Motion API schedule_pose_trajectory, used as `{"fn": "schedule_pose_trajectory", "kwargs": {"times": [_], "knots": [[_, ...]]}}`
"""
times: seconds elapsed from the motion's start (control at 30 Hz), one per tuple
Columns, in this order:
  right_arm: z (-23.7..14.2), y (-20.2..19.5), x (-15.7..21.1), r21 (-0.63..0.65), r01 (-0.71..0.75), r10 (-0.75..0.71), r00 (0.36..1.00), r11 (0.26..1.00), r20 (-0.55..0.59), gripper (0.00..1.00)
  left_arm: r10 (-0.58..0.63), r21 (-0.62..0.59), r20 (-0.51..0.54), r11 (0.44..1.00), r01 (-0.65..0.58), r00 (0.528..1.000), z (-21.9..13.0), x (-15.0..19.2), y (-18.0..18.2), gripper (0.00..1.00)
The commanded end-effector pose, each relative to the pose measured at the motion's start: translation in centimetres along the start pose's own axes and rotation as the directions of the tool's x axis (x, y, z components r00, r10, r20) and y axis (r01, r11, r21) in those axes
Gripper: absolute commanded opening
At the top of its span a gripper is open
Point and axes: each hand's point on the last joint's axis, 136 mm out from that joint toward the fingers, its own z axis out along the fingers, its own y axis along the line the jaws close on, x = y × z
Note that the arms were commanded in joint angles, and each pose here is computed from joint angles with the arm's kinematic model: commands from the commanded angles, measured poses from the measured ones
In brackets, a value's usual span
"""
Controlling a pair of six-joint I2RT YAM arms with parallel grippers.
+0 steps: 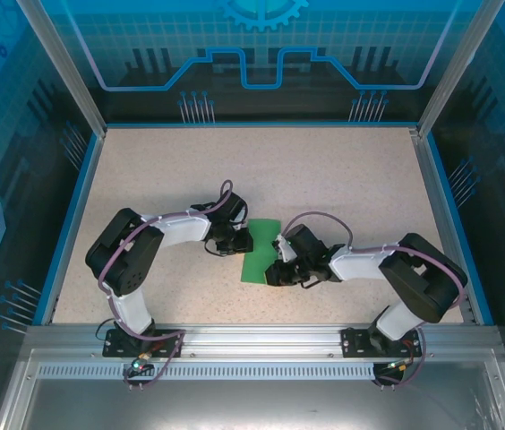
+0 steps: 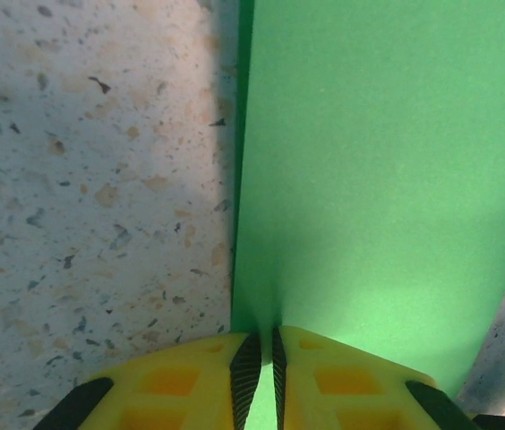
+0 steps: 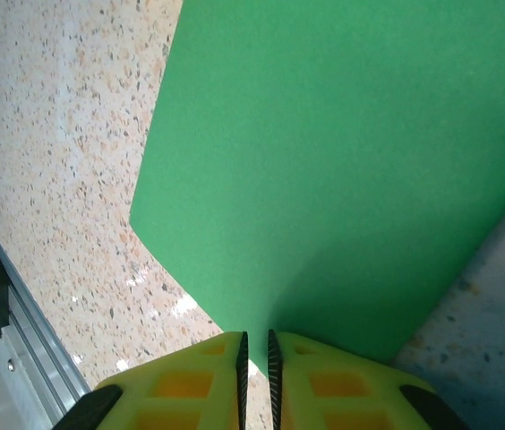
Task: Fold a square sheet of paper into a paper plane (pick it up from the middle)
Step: Fold the square sheet of paper in half at the center of the table.
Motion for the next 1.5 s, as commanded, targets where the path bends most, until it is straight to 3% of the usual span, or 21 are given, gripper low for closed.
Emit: {"fn": "schedule_pose_trajectory", "kwargs": {"times": [0.0,0.3,0.47,0.63,1.0,1.27,1.47], "knots": [[-0.3,-1.9,4.3,0.063,-0.005,0.013,0.991,0.998,-0.13,0.17,-0.083,-0.275,-0.189,0.961,0.029,0.979,2.6,6.1,7.9,0.2],[-1.4,-2.3,5.1,0.086,-0.003,0.015,0.991,0.996,-0.131,0.17,-0.078,-0.259,-0.185,0.966,0.028,0.98,2.5,5.6,7.3,0.2],[-3.2,1.6,-0.6,-0.046,0.003,-0.001,0.999,0.999,0.042,0.17,-0.068,-0.248,-0.179,0.969,0.022,0.982,2.1,5.2,6.8,0.2],[-3.5,3.0,-5.2,-0.057,0.024,-0.015,0.988,0.998,0.156,0.18,-0.057,-0.244,-0.168,0.97,0.015,0.984,1.7,5.1,6.6,0.2],[0.3,-0.9,-7.1,0.018,-0.022,0.019,0.993,1.0,0.116,0.18,-0.047,-0.248,-0.16,0.969,0.006,0.986,1.4,5.0,6.7,0.2],[-0.2,-3.7,-7.6,0.056,-0.052,0.045,0.992,0.997,0.116,0.2,-0.03,-0.263,-0.153,0.965,-0.012,0.988,1.0,4.8,6.9,0.2],[-1.5,-3.4,-8.6,0.043,-0.054,0.047,0.989,0.998,0.143,0.21,-0.024,-0.267,-0.154,0.963,-0.018,0.988,0.9,4.8,7.0,0.2]]}}
